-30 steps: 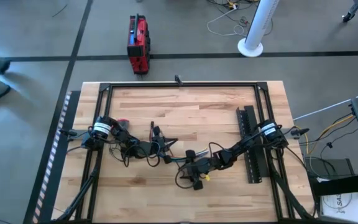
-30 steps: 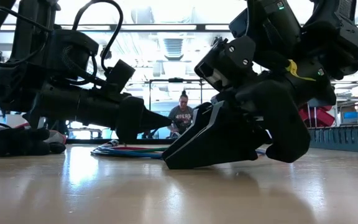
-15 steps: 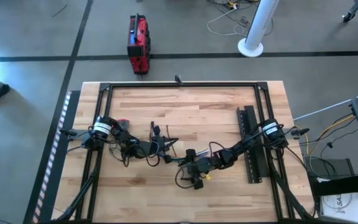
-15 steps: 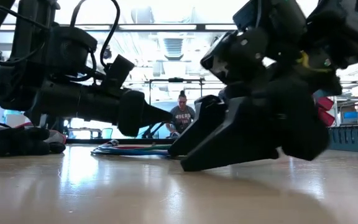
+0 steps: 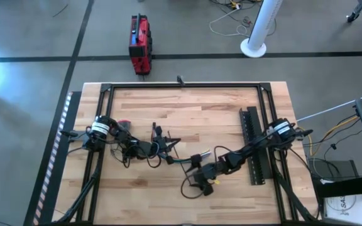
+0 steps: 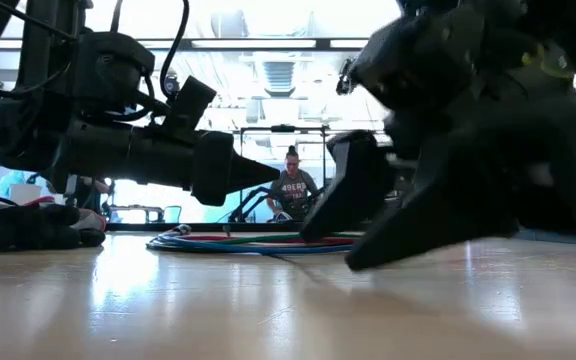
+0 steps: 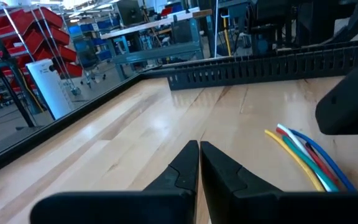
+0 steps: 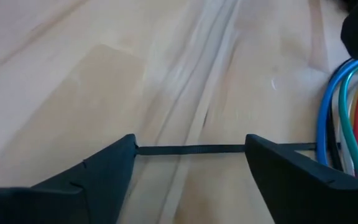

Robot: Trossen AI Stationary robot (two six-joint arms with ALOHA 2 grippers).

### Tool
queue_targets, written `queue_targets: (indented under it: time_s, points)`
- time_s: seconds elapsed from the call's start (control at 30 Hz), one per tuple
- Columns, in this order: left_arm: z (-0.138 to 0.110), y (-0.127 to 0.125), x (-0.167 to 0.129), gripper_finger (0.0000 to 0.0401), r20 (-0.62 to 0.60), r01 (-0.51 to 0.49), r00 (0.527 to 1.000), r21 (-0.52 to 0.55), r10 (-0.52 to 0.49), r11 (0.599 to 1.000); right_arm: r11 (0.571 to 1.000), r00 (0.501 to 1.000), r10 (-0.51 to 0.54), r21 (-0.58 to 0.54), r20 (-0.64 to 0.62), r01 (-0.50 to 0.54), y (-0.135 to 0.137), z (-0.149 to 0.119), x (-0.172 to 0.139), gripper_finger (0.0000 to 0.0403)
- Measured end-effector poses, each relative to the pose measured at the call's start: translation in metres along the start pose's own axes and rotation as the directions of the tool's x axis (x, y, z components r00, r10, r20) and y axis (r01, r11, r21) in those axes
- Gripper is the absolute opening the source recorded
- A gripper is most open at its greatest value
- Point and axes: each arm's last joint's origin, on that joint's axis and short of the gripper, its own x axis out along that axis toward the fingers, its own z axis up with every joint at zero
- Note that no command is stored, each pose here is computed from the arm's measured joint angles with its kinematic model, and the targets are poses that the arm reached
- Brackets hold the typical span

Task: Ziptie cables
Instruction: Wrap the colored cable wires with the black zip tie

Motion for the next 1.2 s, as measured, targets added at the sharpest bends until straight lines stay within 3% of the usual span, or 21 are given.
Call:
queue_targets:
  time_s: [0.37,0.6,0.87,0.97,1.1,1.2]
  points:
    - [0.008,-0.001,0.000,0.0000,0.050,0.041,0.998,-0.035,-0.039,0.999,0.999,0.997,-0.005,-0.051,0.078,0.009,0.001,0.025,-0.019,0.0284]
    - [0.035,0.004,-0.004,0.0000,0.135,0.055,0.990,-0.086,-0.043,0.995,0.999,0.998,-0.020,-0.036,0.068,0.022,0.001,0.027,-0.024,0.0300]
    - [0.063,0.021,-0.032,0.0000,0.170,0.085,0.983,-0.114,-0.065,0.990,0.999,0.999,-0.014,0.050,0.050,0.011,0.004,0.023,-0.021,0.0302]
    - [0.063,0.018,-0.043,0.0005,0.140,0.194,0.975,-0.133,-0.175,0.972,0.998,0.999,-0.013,0.066,0.049,0.010,0.004,0.024,-0.021,0.0296]
    - [0.060,-0.006,-0.049,0.0014,0.120,0.403,0.913,-0.107,-0.391,0.909,0.998,0.999,-0.013,0.068,0.052,0.010,0.004,0.024,-0.021,0.0286]
    - [0.056,-0.033,-0.048,0.0020,0.063,0.443,0.896,-0.058,-0.439,0.895,0.998,0.999,-0.013,0.068,0.052,0.009,0.004,0.024,-0.021,0.0280]
